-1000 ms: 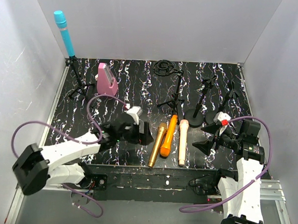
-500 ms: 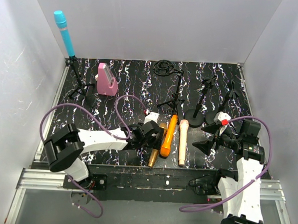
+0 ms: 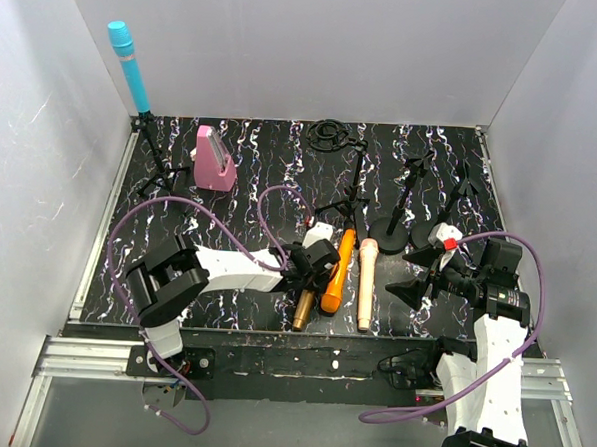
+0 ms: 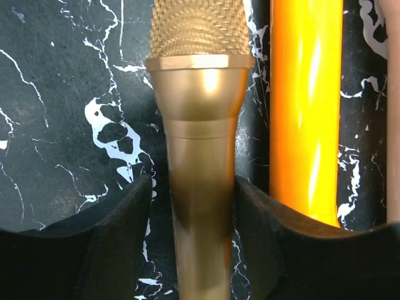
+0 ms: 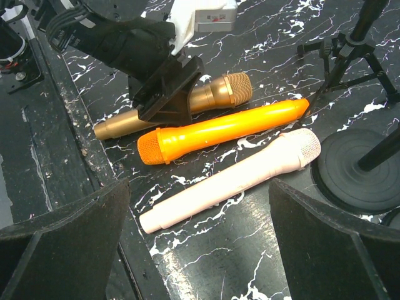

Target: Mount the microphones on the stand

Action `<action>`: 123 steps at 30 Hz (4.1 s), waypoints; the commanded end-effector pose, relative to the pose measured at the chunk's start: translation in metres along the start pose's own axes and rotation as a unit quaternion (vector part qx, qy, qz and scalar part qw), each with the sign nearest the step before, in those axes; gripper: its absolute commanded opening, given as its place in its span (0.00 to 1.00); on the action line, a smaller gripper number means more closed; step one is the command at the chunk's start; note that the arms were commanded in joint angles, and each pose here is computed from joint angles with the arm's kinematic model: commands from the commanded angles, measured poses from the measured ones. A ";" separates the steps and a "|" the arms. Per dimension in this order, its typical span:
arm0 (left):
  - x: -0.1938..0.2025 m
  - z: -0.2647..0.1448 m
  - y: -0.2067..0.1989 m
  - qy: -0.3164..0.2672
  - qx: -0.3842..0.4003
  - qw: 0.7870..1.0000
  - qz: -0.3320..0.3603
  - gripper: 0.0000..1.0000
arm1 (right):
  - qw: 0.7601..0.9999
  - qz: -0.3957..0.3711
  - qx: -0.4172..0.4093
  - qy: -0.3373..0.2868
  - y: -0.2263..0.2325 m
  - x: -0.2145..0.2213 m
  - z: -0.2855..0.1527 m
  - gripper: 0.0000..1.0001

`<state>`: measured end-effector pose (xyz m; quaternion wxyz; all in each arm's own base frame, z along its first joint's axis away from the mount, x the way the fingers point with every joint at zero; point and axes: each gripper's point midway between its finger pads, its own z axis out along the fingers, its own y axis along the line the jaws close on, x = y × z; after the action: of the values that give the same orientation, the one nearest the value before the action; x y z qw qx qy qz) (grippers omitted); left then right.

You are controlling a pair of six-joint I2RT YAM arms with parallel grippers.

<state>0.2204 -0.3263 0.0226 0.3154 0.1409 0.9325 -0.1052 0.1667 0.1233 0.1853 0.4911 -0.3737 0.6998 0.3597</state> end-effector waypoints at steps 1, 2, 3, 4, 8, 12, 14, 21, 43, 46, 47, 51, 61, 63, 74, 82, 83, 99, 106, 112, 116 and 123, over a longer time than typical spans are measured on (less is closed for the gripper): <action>0.012 0.005 0.013 0.020 -0.039 0.999 0.031 0.48 | 1.000 -0.006 -0.009 -0.009 0.003 -0.003 0.000 0.98; 0.012 0.005 0.014 0.020 -0.041 0.998 0.031 0.40 | 1.000 -0.007 -0.009 -0.010 0.003 -0.003 0.000 0.98; 0.013 0.004 0.015 0.021 -0.041 0.998 0.031 0.34 | 1.000 -0.007 -0.009 -0.010 0.004 -0.004 0.000 0.98; 0.015 0.003 0.017 0.022 -0.042 0.998 0.030 0.27 | 1.000 -0.006 -0.009 -0.010 0.003 -0.003 0.000 0.98; 0.015 -0.006 0.024 0.014 -0.043 0.999 0.023 0.00 | 1.000 -0.007 -0.011 -0.011 0.004 -0.004 0.000 0.98; 0.005 -0.029 0.032 -0.015 -0.033 0.999 0.005 0.00 | 1.000 -0.008 -0.011 -0.011 0.005 -0.004 0.000 0.98; -0.005 -0.045 0.033 -0.043 -0.016 0.999 -0.011 0.00 | 1.000 -0.010 -0.012 -0.012 0.005 -0.005 0.000 0.98; -0.039 -0.106 0.030 -0.155 0.094 0.980 -0.079 0.00 | 1.000 -0.006 -0.021 -0.016 0.009 -0.007 0.000 0.98; -0.129 -0.234 -0.012 -0.374 0.345 0.844 -0.167 0.00 | 0.991 -0.039 -0.124 0.020 0.062 -0.026 -0.008 0.98; -0.138 -0.250 -0.021 -0.395 0.385 0.815 -0.175 0.00 | 0.983 -0.040 -0.167 0.057 0.080 -0.032 -0.009 0.97; -0.140 -0.251 -0.023 -0.397 0.390 0.812 -0.176 0.00 | 0.980 -0.040 -0.181 0.067 0.085 -0.034 -0.008 0.97; -0.148 -0.258 -0.031 -0.404 0.402 0.804 -0.171 0.00 | 0.977 -0.016 -0.196 0.087 0.091 -0.040 0.003 0.95; -0.182 -0.288 -0.057 -0.428 0.442 0.771 -0.163 0.00 | 0.962 0.036 -0.260 0.079 0.110 -0.102 0.018 0.94; -0.189 -0.289 -0.063 -0.430 0.446 0.768 -0.162 0.00 | 0.955 0.059 -0.284 0.064 0.116 -0.118 0.019 0.93; -0.226 -0.283 -0.106 -0.456 0.448 0.756 -0.140 0.00 | 0.930 0.197 -0.305 0.056 0.111 -0.153 0.042 0.86; -0.233 -0.285 -0.118 -0.472 0.451 0.744 -0.142 0.00 | 0.920 0.259 -0.289 0.054 0.102 -0.139 0.056 0.79; -0.233 -0.285 -0.117 -0.474 0.450 0.743 -0.144 0.00 | 0.920 0.263 -0.287 0.052 0.100 -0.139 0.057 0.80; -0.229 -0.293 -0.109 -0.472 0.455 0.736 -0.168 0.00 | 0.921 0.267 -0.282 0.023 0.091 -0.130 0.054 0.01; -0.218 -0.299 -0.094 -0.417 0.445 0.768 -0.196 0.83 | 0.938 0.186 -0.292 0.023 0.096 -0.120 0.045 0.01; -0.206 -0.306 -0.098 -0.350 0.443 0.808 -0.166 0.98 | 0.945 0.145 -0.292 0.023 0.101 -0.113 0.038 0.01; -0.199 -0.293 -0.102 -0.309 0.423 0.837 -0.156 0.98 | 0.943 0.139 -0.301 0.022 0.104 -0.114 0.035 0.01; -0.199 -0.277 -0.104 -0.275 0.398 0.864 -0.140 0.98 | 0.943 0.136 -0.303 0.025 0.107 -0.113 0.032 0.01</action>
<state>0.1819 -0.3813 0.3816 0.4800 0.0684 0.6648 -0.5683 0.1206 0.2219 0.2817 0.2611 -0.3859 0.6408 0.6102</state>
